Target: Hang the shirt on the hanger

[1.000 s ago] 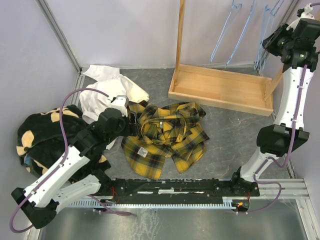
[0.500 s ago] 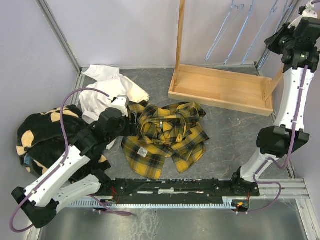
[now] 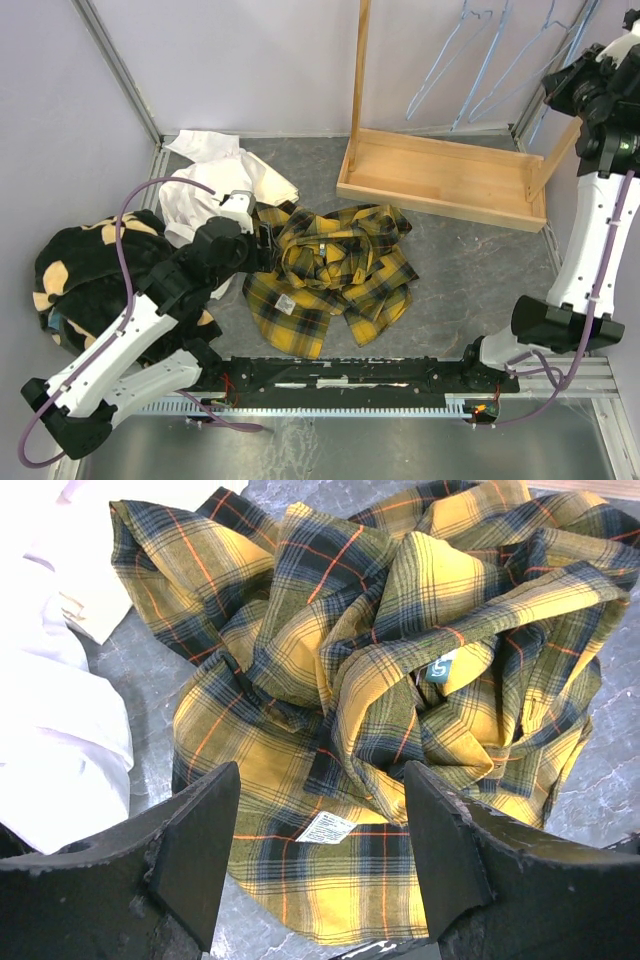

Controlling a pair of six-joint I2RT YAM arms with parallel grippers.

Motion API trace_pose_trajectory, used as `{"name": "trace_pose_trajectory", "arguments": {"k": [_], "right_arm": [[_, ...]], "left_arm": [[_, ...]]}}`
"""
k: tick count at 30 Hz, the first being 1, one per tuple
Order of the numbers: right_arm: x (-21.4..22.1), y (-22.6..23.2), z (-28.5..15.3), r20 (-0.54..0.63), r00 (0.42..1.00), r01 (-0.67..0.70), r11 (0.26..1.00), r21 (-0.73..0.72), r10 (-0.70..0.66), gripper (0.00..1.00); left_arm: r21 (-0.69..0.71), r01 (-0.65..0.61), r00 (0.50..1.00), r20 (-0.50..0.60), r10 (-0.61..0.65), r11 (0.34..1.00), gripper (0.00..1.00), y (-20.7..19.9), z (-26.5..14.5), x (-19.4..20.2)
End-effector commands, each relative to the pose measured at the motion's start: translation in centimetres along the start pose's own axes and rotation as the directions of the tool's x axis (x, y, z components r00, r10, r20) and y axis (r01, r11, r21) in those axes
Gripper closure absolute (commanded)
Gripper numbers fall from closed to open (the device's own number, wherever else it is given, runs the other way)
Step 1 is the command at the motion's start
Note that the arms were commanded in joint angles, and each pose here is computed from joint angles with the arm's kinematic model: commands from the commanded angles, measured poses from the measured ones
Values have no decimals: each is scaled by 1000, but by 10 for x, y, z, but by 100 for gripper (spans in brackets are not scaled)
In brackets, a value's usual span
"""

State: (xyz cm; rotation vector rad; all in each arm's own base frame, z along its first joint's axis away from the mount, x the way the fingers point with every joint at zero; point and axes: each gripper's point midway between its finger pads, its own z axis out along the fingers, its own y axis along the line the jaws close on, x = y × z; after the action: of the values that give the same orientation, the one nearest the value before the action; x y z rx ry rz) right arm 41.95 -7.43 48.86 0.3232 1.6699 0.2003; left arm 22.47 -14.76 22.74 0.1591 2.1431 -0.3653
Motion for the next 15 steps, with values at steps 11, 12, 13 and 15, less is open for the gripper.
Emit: {"name": "trace_pose_trajectory", "arguments": {"k": [11, 12, 13, 15], "right_arm": [[18, 17, -95, 63, 998, -15, 1000, -6, 15, 100], [20, 18, -101, 66, 998, -16, 1000, -2, 16, 100], [22, 18, -108, 68, 998, -13, 1000, 3, 12, 100], [24, 19, -119, 80, 997, -3, 1000, 11, 2, 100]], "left_arm": [[30, -40, 977, 213, 33, 999, 26, 0, -23, -46], [33, -42, 975, 221, 34, 999, 26, -1, -24, -48], [35, -44, 973, 230, 35, 998, 26, -1, -26, -50], [38, -50, 969, 244, 39, 998, 26, -1, -28, -54]]}}
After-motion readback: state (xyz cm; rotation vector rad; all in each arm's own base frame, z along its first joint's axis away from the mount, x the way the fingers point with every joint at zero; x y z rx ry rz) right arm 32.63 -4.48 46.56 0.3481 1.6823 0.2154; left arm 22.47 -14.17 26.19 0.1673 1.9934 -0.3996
